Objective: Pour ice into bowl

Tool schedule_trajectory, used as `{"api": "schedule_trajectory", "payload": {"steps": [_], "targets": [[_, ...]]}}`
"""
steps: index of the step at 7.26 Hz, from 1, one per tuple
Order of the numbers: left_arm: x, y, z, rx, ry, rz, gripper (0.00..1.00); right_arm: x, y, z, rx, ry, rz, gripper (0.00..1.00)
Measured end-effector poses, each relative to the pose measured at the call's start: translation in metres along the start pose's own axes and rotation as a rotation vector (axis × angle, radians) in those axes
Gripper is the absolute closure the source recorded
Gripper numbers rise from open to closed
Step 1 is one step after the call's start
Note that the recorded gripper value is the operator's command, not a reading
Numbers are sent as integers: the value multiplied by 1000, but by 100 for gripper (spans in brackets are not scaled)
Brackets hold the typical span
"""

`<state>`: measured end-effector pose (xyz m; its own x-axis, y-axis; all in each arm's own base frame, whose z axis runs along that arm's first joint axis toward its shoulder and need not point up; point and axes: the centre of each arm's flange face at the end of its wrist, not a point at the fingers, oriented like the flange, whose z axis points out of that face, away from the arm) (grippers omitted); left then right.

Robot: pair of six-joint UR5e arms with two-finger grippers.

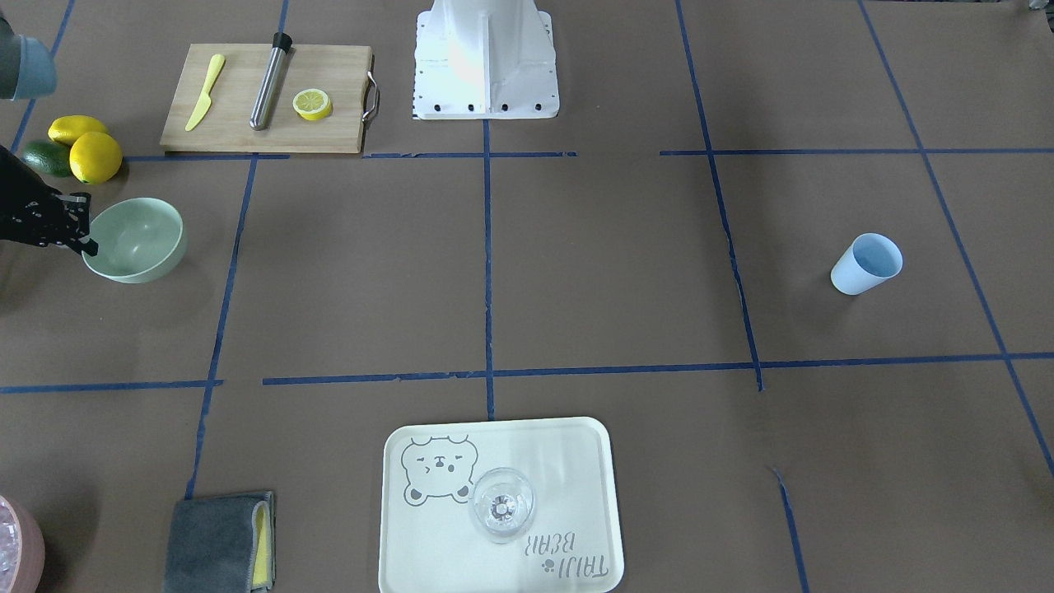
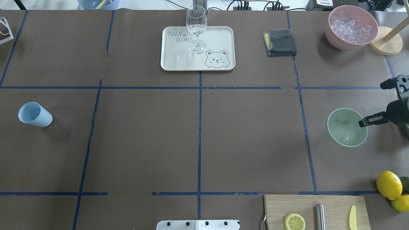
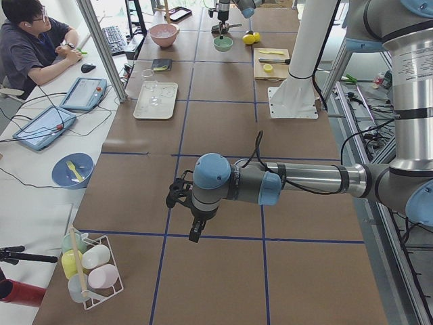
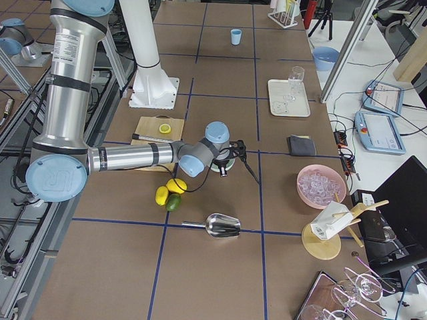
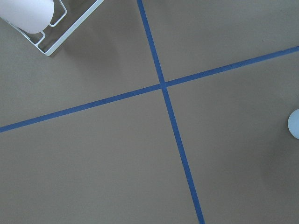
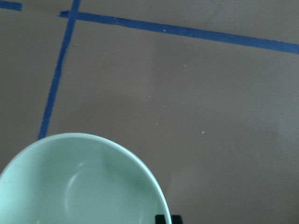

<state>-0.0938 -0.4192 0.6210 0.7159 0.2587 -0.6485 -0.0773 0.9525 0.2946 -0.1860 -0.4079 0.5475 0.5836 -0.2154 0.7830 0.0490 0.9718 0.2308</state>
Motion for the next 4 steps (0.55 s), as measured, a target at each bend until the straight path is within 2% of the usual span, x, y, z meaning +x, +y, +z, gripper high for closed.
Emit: {"api": "schedule_trajectory", "payload": {"steps": [2,4], "targets": [[0,1,0,-1,0,-2,0,-52,-30,-17,27,-90,76,100],[0,2,0,-2,1,-2,0,-126,-69,-13,23,-146,148,100]]}}
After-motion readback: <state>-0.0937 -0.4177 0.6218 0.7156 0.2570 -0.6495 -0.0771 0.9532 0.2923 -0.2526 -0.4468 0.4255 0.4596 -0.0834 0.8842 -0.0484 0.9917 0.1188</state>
